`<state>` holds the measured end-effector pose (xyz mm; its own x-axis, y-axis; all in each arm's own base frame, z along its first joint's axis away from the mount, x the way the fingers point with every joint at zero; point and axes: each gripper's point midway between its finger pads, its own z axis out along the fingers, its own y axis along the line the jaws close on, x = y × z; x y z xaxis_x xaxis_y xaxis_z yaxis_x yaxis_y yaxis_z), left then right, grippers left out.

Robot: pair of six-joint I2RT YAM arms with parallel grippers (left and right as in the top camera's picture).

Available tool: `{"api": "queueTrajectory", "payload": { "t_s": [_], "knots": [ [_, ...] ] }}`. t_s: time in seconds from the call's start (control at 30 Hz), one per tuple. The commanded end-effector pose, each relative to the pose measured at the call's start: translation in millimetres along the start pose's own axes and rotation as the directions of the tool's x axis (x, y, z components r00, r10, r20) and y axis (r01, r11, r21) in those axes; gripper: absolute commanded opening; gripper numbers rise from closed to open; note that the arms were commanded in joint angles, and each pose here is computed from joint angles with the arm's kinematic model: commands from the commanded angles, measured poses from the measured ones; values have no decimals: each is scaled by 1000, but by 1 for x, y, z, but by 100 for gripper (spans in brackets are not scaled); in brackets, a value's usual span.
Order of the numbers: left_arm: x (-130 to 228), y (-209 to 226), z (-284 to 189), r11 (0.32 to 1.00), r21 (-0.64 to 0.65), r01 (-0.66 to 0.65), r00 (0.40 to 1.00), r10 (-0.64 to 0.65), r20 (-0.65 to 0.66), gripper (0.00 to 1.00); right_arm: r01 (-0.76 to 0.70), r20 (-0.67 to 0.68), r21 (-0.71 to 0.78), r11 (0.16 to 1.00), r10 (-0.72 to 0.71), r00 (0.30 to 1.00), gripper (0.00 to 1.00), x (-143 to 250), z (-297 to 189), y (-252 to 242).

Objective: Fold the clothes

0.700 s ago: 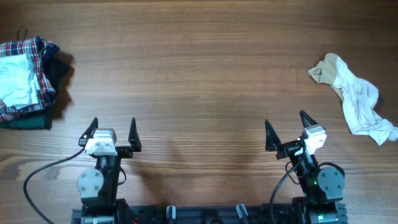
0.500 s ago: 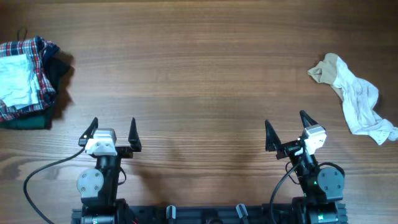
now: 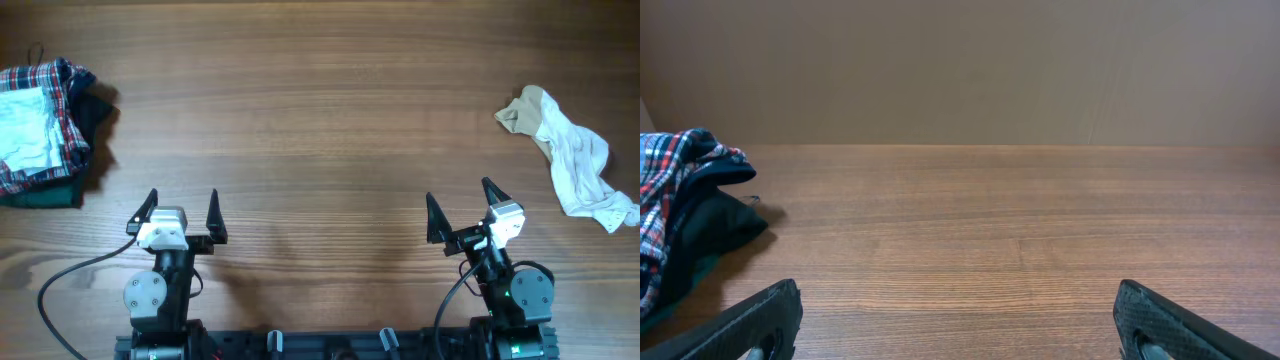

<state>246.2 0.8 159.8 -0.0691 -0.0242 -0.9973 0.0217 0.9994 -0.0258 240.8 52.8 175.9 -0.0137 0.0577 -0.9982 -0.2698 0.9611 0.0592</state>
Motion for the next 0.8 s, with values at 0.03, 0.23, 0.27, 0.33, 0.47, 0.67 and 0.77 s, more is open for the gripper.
{"api": "queueTrajectory", "payload": {
  "t_s": [0.03, 0.23, 0.27, 0.33, 0.47, 0.67, 0.77],
  "knots": [
    [2, -1, 0, 1000, 10, -19, 1000, 19, 0, 100, -2, 4, 6, 1000, 2, 1000, 100, -1, 0, -1],
    [2, -1, 0, 1000, 10, -19, 1000, 19, 0, 100, -2, 4, 6, 1000, 2, 1000, 100, -1, 0, -1],
    [2, -1, 0, 1000, 10, -19, 1000, 19, 0, 100, -2, 4, 6, 1000, 2, 1000, 100, -1, 0, -1],
    [2, -1, 0, 1000, 10, -19, 1000, 19, 0, 100, -2, 4, 6, 1000, 2, 1000, 100, -1, 0, -1],
    [2, -1, 0, 1000, 10, -19, 1000, 19, 0, 100, 34, 0, 63, 997, -34, 999, 100, 0, 0, -11],
    [2, -1, 0, 1000, 10, -19, 1000, 19, 0, 100, -222, 4, 76, 972, 222, 975, 100, -5, -3, -12],
    [2, -1, 0, 1000, 10, -19, 1000, 19, 0, 100, -199, 74, 126, 972, 191, 979, 100, -57, -17, -18]
  ]
}}
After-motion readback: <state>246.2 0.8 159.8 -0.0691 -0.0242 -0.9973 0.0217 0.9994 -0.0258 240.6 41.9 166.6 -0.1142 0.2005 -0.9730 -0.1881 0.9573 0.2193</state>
